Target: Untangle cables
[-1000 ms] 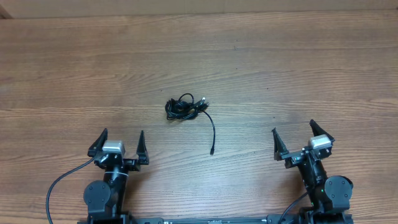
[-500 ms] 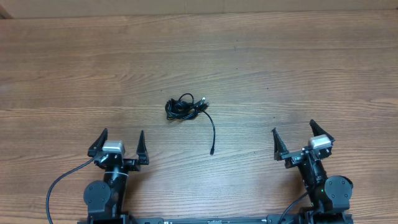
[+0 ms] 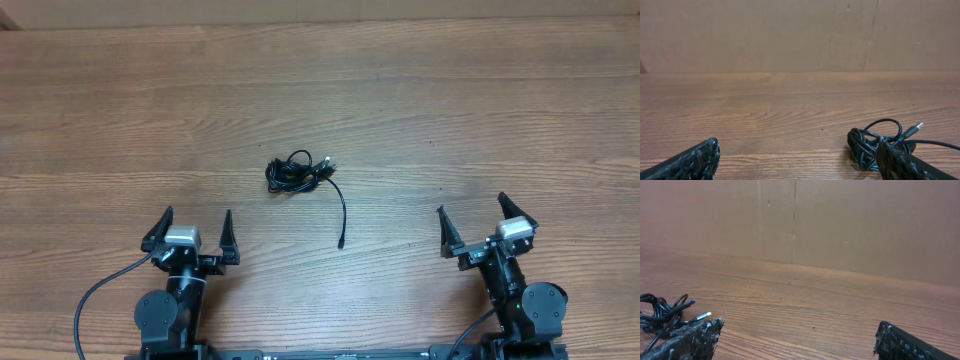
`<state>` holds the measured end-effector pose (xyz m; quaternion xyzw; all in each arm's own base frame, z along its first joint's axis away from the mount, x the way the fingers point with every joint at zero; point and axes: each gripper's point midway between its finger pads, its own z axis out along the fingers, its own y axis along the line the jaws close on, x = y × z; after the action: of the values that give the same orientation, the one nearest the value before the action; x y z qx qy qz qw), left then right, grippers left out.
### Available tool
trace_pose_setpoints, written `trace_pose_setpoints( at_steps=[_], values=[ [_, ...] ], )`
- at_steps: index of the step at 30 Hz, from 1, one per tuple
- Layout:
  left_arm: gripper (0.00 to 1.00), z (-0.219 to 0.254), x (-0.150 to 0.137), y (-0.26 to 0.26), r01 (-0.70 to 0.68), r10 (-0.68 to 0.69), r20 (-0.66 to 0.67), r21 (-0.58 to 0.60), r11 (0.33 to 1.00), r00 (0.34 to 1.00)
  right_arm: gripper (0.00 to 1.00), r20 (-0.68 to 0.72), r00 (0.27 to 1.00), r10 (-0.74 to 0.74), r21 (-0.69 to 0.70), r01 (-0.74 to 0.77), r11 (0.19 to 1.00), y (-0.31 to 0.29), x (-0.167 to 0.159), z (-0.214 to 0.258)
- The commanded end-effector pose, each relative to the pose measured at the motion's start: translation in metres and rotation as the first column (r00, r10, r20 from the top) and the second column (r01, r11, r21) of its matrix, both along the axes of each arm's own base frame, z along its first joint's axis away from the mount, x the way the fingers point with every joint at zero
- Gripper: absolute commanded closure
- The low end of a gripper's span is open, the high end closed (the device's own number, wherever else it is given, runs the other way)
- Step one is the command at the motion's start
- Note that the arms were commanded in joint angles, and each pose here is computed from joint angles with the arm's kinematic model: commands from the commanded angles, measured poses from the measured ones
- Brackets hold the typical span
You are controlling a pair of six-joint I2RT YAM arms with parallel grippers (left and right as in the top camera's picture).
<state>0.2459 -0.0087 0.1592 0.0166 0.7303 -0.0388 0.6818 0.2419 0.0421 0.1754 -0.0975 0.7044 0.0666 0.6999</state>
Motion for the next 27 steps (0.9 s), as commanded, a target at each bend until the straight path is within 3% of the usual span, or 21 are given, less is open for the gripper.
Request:
trace_pose_setpoints(
  at_steps=[1,27],
  values=[
    [0.00,-0.0003,-0.0003,0.0008,-0.003,0.003,0.003,-0.006,1.000,1.000,0.00,0.000,1.000,-0.008,0.005,0.008,1.000,-0.0016,0.0004,-0.0022],
    [0.00,-0.0018,0.0000,0.0011,-0.005,0.005,-0.004,-0.006,1.000,1.000,0.00,0.000,1.000,-0.008,0.005,0.008,1.000,-0.0015,0.0004,-0.0022]
  ],
)
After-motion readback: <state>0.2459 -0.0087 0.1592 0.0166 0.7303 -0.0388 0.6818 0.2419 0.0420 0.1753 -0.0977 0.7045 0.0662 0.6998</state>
